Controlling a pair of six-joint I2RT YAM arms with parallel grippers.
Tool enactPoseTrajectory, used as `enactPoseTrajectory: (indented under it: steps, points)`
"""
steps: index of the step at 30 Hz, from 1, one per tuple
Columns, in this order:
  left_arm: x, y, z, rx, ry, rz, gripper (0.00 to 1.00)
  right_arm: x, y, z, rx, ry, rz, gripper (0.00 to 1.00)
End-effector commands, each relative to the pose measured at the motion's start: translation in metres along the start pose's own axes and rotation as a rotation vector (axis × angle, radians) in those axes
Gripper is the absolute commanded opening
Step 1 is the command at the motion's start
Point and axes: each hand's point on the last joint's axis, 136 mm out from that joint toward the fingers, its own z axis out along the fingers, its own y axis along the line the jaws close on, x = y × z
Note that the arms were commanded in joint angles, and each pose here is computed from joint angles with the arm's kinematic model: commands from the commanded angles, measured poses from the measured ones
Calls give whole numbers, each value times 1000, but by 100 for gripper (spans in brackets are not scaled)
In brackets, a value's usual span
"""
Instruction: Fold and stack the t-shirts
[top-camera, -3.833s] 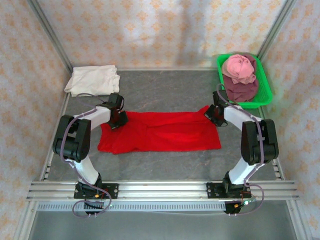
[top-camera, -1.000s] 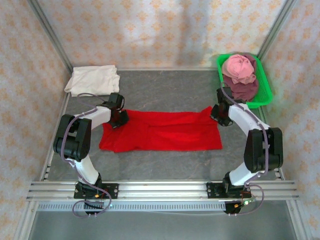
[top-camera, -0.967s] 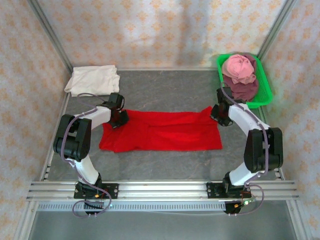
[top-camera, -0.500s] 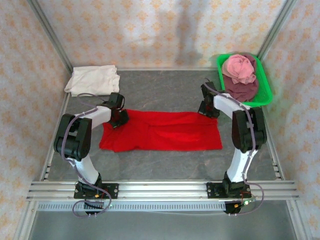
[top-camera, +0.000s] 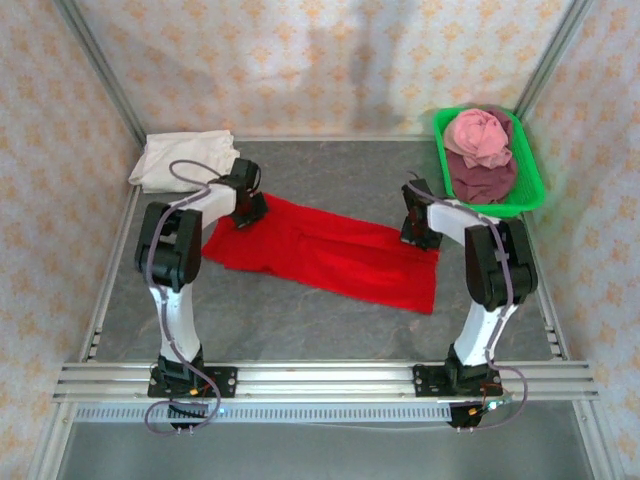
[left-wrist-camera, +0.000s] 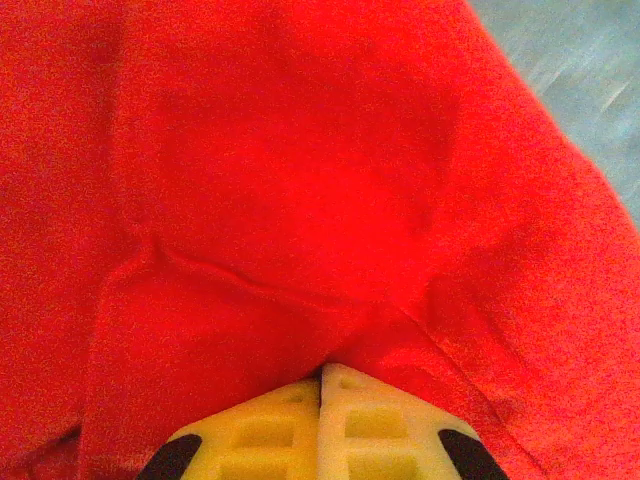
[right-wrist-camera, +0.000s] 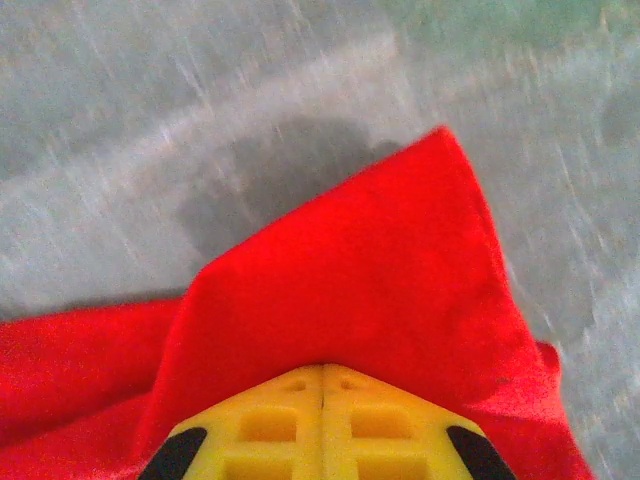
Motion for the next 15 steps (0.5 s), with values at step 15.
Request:
enactPoseTrajectory:
  steps: [15]
  points:
    - [-73, -150, -13, 190, -123, 229, 0, 101, 64, -91, -386, 110, -32, 3]
